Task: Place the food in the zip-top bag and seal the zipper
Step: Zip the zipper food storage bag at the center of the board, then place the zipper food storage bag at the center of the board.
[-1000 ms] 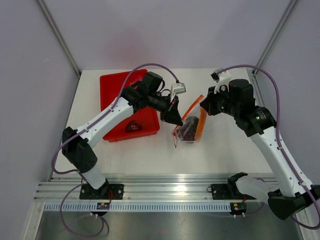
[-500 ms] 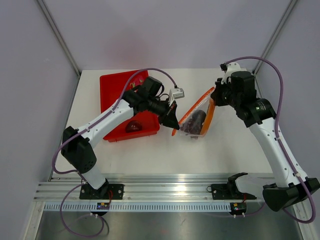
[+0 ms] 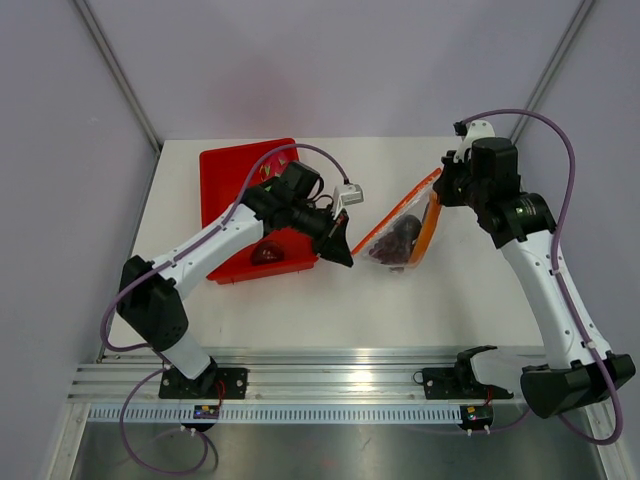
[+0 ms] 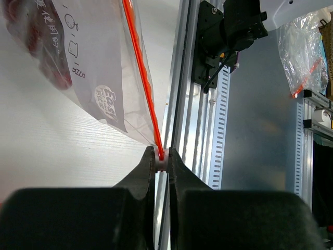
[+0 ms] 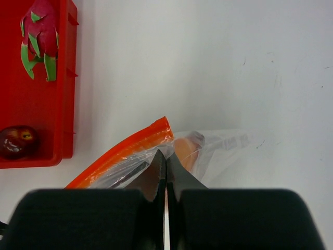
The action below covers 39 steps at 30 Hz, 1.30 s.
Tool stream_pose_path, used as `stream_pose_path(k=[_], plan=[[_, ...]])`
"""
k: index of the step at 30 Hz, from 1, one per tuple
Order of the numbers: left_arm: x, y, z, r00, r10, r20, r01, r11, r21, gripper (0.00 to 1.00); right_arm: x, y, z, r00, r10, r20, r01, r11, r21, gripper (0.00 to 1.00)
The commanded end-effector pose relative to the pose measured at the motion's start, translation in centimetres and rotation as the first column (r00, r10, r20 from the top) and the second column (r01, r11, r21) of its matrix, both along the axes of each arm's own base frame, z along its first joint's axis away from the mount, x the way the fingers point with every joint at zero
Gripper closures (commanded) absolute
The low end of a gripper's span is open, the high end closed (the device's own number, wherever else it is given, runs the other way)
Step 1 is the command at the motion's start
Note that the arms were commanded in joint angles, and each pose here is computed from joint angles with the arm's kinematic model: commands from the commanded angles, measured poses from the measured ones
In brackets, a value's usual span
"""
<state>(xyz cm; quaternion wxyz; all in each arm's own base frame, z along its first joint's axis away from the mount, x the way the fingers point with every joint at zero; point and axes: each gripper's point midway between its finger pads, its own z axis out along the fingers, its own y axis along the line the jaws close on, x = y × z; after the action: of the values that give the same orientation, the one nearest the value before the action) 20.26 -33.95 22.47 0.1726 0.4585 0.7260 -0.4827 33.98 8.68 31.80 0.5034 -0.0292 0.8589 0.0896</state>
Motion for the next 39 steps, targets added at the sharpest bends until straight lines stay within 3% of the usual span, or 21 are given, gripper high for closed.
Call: stream_pose_path(k=[1, 4, 9, 12, 13, 17, 19, 20, 21, 23, 24, 25, 26, 28, 32, 37, 39], plan=[[-2.0, 1.4, 0.7, 0.999, -0.010, -0.052, 0.011, 1.000, 0.012, 1.00, 2.8, -2.7, 6.3, 0.965, -0.125, 0.229, 0.122, 0.992, 0.024, 1.00], [-1.6, 0.9, 1.4, 0.998, 0.004, -0.059, -0.005, 1.000, -0.008, 1.00, 3.2, -2.1, 6.0, 0.971, -0.102, 0.218, 0.097, 0.995, 0.035, 1.00], [2.0, -2.2, 4.1, 0.998, 0.055, -0.031, -0.057, 0.995, -0.083, 1.00, 5.0, -1.8, 4.9, 0.966, -0.103, 0.238, 0.097, 0.995, 0.036, 1.00], [4.9, -4.0, 4.4, 0.996, 0.079, -0.033, -0.081, 0.994, -0.078, 1.00, 7.3, -2.0, 6.4, 0.931, -0.110, 0.349, 0.109, 0.994, 0.023, 1.00], [6.0, -4.6, 7.2, 0.997, 0.079, 0.015, -0.076, 0.989, -0.128, 1.00, 8.0, -2.2, 7.4, 0.912, -0.124, 0.391, 0.122, 0.992, 0.029, 1.00], [9.1, -5.2, 10.6, 0.994, 0.107, 0.021, -0.102, 0.979, -0.179, 1.00, 9.0, -3.4, 7.9, 0.890, -0.188, 0.416, 0.191, 0.981, 0.035, 1.00], [9.2, -5.3, 11.5, 0.993, 0.111, 0.038, -0.102, 0.976, -0.193, 0.99, 8.8, -4.5, 6.3, 0.887, -0.241, 0.393, 0.246, 0.968, 0.040, 0.94], [8.7, -5.3, 11.2, 0.995, 0.100, 0.024, -0.093, 0.978, -0.189, 0.86, 8.1, -4.9, 6.2, 0.883, -0.259, 0.392, 0.260, 0.964, 0.052, 0.87], [8.2, -5.3, 10.8, 0.996, 0.088, 0.020, -0.083, 0.980, -0.182, 0.62, 7.5, -5.5, 3.5, 0.895, -0.297, 0.333, 0.296, 0.954, 0.054, 0.56], [6.4, -5.1, 8.8, 0.997, 0.072, -0.001, -0.072, 0.988, -0.134, 0.15, 5.8, -6.1, 2.0, 0.893, -0.333, 0.302, 0.328, 0.942, 0.068, 0.31], [5.7, -4.9, 8.1, 0.998, 0.062, 0.008, -0.061, 0.991, -0.116, 0.08, 4.9, -6.5, -0.8, 0.896, -0.366, 0.252, 0.360, 0.930, 0.073, 0.21], [4.5, -4.8, 7.3, 0.999, 0.046, 0.001, -0.045, 0.995, -0.090, 0.04, 3.7, -6.8, -0.4, 0.887, -0.377, 0.266, 0.365, 0.926, 0.096, 0.04], [3.4, -4.3, 7.5, 0.999, 0.037, 0.012, -0.036, 0.996, -0.082, 0.02, 2.9, -6.9, -0.9, 0.884, -0.388, 0.259, 0.371, 0.922, 0.116, 0.00], [2.1, -3.3, 6.0, 0.999, 0.045, 0.007, -0.045, 0.999, -0.023, 0.02, 0.9, -7.5, -1.2, 0.873, -0.416, 0.254, 0.395, 0.909, 0.131, 0.00], [0.9, -0.6, 8.6, 0.982, 0.154, 0.108, -0.150, 0.988, -0.048, 0.01, -1.8, -8.4, 0.3, 0.858, -0.448, 0.249, 0.423, 0.894, 0.151, 0.01], [2.0, 2.9, 8.5, 0.905, 0.391, 0.166, -0.398, 0.917, 0.011, 0.01, -4.7, -10.4, -1.0, 0.832, -0.546, 0.094, 0.544, 0.837, 0.048, 0.01], [2.2, 4.4, 9.3, 0.854, 0.483, 0.191, -0.491, 0.871, -0.010, 0.01, -6.0, -11.3, -1.2, 0.789, -0.614, 0.041, 0.613, 0.790, 0.033, 0.01]])
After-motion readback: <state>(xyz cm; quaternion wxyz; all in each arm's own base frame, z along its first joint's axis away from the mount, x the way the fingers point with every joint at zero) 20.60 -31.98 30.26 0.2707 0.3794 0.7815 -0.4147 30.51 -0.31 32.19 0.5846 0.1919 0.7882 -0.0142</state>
